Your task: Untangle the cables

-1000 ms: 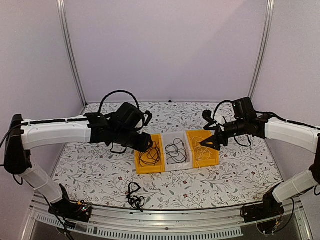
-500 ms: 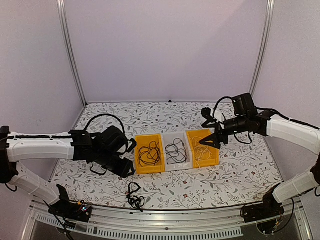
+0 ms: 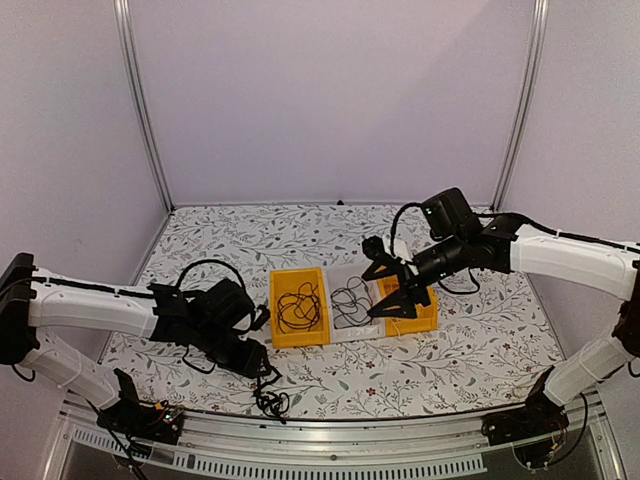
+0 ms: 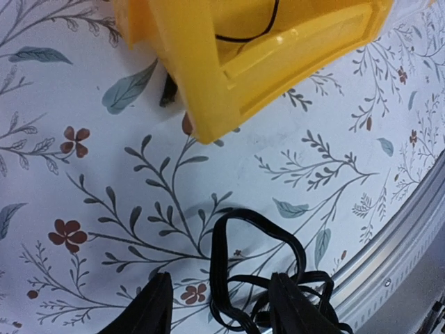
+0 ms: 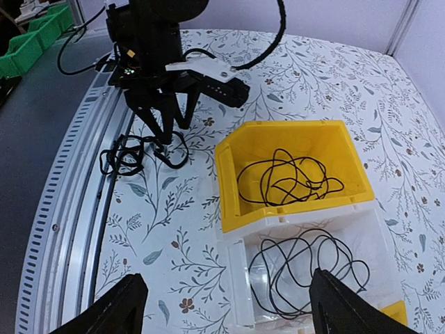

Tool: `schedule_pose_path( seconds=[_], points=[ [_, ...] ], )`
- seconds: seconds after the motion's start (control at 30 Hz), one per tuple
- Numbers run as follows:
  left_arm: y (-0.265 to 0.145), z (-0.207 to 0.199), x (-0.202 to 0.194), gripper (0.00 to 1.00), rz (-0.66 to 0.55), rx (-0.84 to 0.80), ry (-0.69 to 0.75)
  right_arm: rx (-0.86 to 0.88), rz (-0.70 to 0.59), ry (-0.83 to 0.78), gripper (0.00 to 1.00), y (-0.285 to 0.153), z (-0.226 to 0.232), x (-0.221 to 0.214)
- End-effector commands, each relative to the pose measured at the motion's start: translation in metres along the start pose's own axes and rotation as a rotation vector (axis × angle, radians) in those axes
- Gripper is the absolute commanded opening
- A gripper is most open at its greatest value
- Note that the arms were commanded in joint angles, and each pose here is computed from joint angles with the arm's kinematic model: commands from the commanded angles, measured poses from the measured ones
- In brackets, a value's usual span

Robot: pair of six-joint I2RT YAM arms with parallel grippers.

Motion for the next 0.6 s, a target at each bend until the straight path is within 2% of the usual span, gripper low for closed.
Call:
schedule_pose_path(
  seconds=[0.0,0.2,0.37,0.57],
  points=[
    [0.008,-0.008,0.006,0.47,-0.037,-0.049,-0.002,0.215,-0.016,-0.015,0.85,0.041,0.040,0.020],
    [-0.002,0.005,0.014,0.48,-0.137,-0.009,-0.049,0.481,0.005,0.041,0.84,0.113,0.081,0.035],
    [-0.034,0.018,0.023,0.53,-0.317,0.009,-0.120,0.552,0.030,0.068,0.82,0.161,0.092,0.043],
    [-0.061,0.028,0.028,0.55,-0.445,-0.002,-0.167,0.642,0.051,0.107,0.81,0.194,0.107,0.041]
  ],
)
Point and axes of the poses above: each gripper's point midway between its finger pads, its own y axis out along the fingers, its own z axis along the line the jaws close on, x = y × z, the point moved 6 cm from there along -y, back along the fingers, and after that the axes turned 10 degrees about -y, right-handed, at the moved point
